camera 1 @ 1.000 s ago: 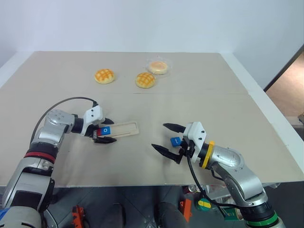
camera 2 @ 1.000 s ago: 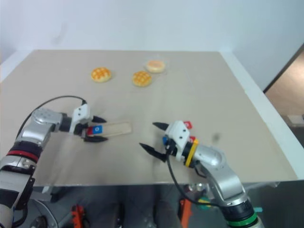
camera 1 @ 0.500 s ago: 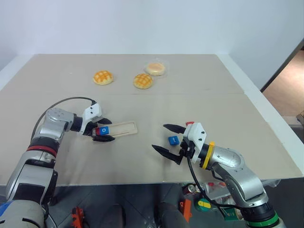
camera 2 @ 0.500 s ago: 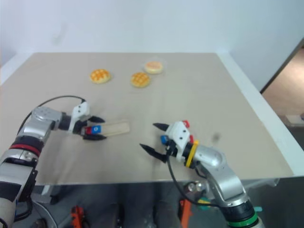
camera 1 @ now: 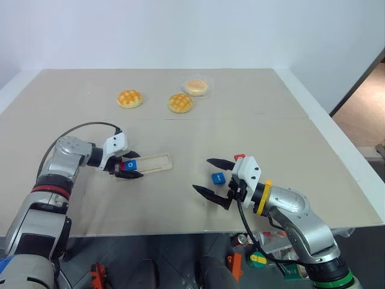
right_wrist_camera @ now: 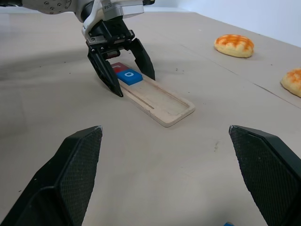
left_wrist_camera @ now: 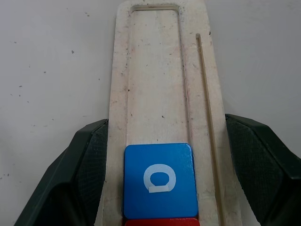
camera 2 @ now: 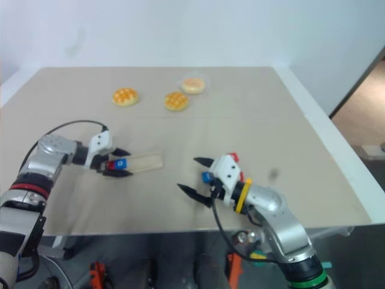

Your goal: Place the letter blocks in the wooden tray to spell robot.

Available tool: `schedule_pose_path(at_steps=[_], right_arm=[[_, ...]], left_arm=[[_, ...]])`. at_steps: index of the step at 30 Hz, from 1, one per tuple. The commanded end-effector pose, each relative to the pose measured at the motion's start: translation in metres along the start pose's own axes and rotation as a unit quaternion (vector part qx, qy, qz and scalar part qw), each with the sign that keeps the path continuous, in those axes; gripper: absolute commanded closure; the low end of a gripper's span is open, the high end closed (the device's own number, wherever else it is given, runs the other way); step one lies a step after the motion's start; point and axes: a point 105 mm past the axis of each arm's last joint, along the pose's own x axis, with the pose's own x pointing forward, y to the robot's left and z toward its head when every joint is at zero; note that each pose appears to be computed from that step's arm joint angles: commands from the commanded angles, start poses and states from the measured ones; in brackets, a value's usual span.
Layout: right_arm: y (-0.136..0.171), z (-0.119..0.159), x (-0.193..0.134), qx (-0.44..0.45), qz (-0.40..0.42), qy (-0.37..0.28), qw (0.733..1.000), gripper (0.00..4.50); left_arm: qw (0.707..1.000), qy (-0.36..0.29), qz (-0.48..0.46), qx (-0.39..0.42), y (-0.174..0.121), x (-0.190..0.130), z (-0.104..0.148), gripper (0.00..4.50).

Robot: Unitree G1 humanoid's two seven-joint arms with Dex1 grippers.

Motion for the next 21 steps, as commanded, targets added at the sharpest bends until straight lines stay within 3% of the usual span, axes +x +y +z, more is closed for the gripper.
schedule_pose_path(at_steps=[1, 8, 16, 21], right_arm=[[-0.003, 0.017, 0.0, -0.023, -0.002, -0.025, 0.999, 0.0], [-0.009, 0.021, -0.001, -0.026, 0.002, -0.022, 0.999, 0.0], [-0.014, 0.018, -0.004, -0.027, -0.005, -0.014, 1.0, 0.0], [-0.014, 0.015, -0.004, -0.026, -0.008, -0.011, 1.0, 0.0]], left_arm=[[0.999, 0.025, -0.038, 0.028, -0.016, 0.007, -0.004, 1.3], [0.995, 0.014, -0.038, 0.096, -0.03, 0.038, 0.041, 1.3], [0.991, 0.035, -0.065, 0.112, -0.059, 0.07, 0.069, 1.3], [0.99, 0.041, -0.072, 0.116, -0.065, 0.08, 0.073, 1.3]])
